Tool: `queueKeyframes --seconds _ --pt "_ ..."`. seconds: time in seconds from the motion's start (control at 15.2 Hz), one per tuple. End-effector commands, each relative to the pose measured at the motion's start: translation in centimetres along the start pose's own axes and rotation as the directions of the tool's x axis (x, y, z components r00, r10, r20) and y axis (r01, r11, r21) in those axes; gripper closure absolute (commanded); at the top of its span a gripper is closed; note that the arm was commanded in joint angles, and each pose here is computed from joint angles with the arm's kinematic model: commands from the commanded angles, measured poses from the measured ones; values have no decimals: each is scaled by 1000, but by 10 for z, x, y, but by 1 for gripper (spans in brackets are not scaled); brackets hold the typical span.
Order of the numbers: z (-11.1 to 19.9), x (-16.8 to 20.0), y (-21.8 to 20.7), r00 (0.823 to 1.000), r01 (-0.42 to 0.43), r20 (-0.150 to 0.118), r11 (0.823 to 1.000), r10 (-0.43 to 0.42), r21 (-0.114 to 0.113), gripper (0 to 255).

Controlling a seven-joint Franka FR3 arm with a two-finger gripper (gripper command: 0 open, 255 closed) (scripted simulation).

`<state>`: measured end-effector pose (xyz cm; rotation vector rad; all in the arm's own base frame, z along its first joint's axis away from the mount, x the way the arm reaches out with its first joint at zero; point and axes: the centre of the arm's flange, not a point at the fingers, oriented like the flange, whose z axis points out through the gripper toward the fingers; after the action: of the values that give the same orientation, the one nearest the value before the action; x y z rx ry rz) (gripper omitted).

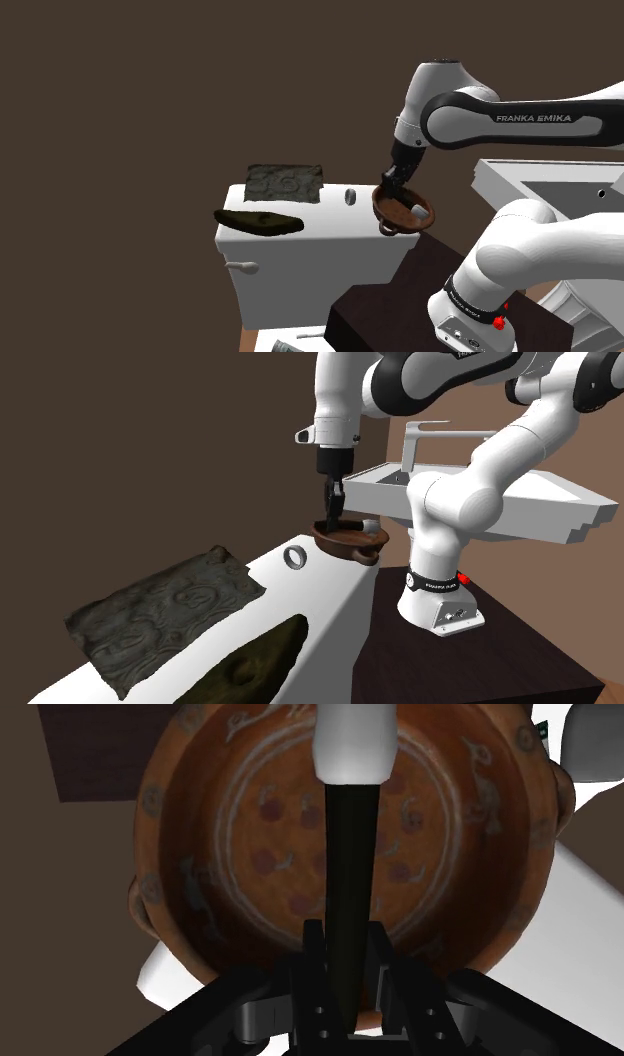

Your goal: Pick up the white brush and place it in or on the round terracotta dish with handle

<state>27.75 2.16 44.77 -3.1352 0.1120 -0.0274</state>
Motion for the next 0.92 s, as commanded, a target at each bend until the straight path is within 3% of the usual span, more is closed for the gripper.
queueKeyframes --seconds 0.0,0.33,0.59,0.86 --pt "1 0 0 1000 0 2 1000 0 0 0" --pt "1 0 0 1000 0 2 1000 0 0 0" --pt "-49 0 0 1000 0 2 1000 0 0 0" --pt "-49 0 0 1000 0 2 1000 0 0 0"
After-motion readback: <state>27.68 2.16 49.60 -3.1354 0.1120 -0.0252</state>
